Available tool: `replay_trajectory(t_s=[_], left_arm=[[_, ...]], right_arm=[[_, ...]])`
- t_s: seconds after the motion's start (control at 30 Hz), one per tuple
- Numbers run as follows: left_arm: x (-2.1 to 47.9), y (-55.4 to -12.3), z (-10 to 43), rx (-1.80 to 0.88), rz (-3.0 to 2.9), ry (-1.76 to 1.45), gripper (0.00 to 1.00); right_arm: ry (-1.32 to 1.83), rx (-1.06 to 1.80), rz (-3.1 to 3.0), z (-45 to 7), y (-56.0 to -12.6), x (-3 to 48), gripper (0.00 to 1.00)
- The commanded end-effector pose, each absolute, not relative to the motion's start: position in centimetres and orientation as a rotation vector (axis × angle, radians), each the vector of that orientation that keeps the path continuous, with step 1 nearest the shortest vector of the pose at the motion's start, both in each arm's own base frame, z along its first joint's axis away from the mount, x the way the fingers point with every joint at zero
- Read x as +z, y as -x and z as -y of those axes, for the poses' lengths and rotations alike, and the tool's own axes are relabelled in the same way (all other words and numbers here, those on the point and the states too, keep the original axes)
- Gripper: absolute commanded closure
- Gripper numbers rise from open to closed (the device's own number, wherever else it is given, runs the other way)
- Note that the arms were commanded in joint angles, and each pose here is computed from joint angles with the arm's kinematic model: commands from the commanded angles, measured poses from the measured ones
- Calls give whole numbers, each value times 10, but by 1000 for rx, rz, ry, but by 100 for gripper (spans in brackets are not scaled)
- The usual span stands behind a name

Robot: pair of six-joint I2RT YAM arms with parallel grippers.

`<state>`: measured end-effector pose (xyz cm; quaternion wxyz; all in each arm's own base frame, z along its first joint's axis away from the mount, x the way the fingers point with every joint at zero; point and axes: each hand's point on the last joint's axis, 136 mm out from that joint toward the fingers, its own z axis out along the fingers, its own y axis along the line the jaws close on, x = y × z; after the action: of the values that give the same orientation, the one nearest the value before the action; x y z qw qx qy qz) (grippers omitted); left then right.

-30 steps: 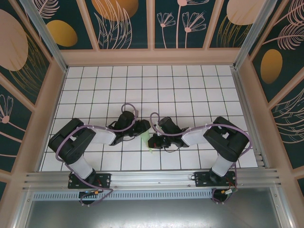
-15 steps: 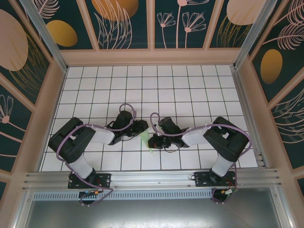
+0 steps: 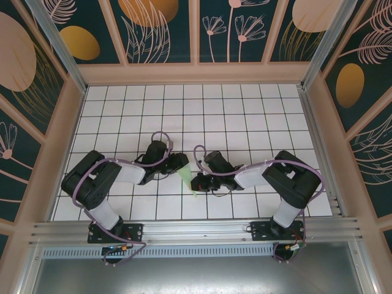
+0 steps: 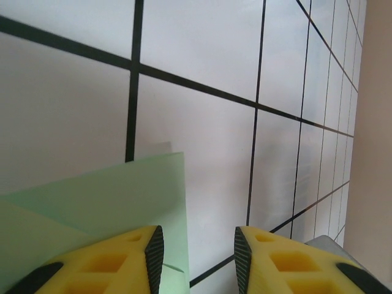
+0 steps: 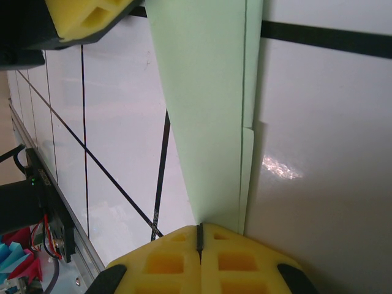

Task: Fold a paper plane with a square sheet of paper (pick it up from the middle)
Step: Fold the wing for the fifth time at the center of the table.

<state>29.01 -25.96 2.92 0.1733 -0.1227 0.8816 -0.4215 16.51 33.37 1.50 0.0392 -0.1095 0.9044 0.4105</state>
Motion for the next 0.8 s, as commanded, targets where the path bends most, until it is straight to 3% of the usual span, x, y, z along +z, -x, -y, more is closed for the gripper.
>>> replay_trajectory(t_s=[0.0,0.77], left_arm=[[1,-301,223,-978,-2542,404,60],[13,-316,173,-899,-2487,441,59]], right_arm=[[229,949,-3055,-282,-136,-42,98],[219,941,-3058,-283,-137,-45,98]])
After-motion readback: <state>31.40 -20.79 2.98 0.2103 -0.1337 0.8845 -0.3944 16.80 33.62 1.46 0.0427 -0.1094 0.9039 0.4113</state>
